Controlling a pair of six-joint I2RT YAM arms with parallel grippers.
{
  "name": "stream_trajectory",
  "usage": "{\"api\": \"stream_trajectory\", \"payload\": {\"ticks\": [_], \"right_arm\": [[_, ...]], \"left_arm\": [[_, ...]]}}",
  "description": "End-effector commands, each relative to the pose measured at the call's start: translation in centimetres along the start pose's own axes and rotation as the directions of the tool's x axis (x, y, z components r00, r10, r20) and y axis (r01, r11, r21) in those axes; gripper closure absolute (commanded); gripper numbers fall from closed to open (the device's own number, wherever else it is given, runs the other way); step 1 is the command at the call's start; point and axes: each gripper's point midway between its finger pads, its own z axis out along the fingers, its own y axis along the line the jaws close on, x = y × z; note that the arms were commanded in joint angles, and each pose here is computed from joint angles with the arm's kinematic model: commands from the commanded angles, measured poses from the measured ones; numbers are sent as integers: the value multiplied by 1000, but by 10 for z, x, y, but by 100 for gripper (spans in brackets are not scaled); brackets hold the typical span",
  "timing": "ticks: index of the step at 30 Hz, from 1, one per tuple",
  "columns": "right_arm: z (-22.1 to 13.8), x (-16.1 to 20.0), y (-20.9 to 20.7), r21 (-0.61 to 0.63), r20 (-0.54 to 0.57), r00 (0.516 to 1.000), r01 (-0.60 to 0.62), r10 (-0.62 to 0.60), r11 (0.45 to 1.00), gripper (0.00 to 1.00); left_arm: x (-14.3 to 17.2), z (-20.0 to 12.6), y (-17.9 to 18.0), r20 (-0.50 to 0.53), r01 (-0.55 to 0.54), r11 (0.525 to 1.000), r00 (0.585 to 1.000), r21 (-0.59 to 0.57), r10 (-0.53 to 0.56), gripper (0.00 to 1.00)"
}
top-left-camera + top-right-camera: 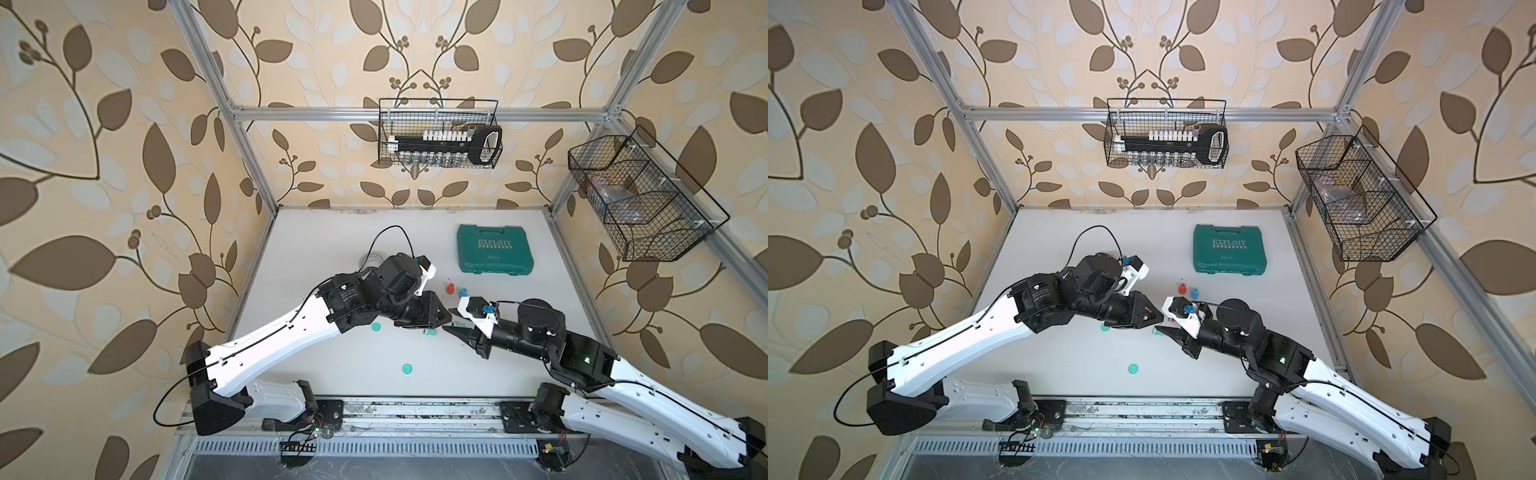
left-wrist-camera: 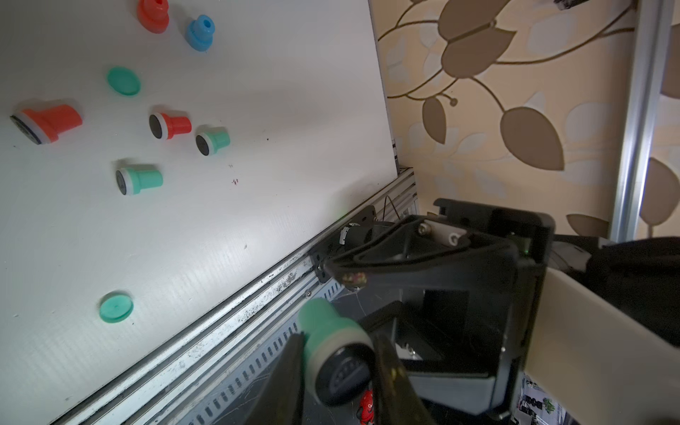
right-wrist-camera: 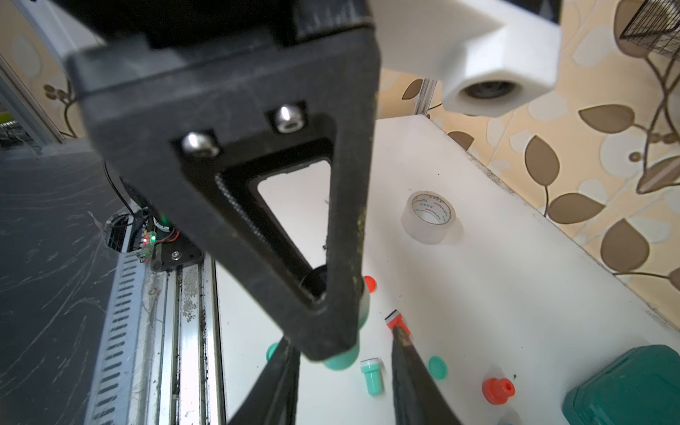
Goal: Close the stamp cap
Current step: Pick up the stamp from the center of the board.
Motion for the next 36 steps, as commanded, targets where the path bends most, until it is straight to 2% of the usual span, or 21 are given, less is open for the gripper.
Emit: {"api": "stream_trajectory", "payload": {"ticks": [1,4,8,13,21,27,36], "right_arm": [[-25,-50,0,-1,188,982,-23,22,1000,59],[-46,-76,2,-14,318,947,-29,32,999,57],[-74,-109,7,-43,501,865,-24,42,999,54],[-93,-144,13,-79,628,777,12,41,997,51],[-80,-172,17,-119,668,743,54,39,991,53],[-79,-184,24,-165,689,722,81,57,983,61],[-93,-191,27,-179,727,683,87,72,980,62]], "left_arm": [[-12,-44,-53,101,-62,983,994,175,44,78],[-12,-64,-74,125,-85,962,991,260,53,78],[-13,-88,-101,154,-99,923,987,372,44,78],[-12,-108,-128,145,-103,869,989,484,36,78],[-9,-117,-157,86,-82,795,996,601,38,81],[-7,-121,-162,75,-79,778,996,623,41,81],[-4,-131,-171,77,-102,741,995,664,68,81]]}}
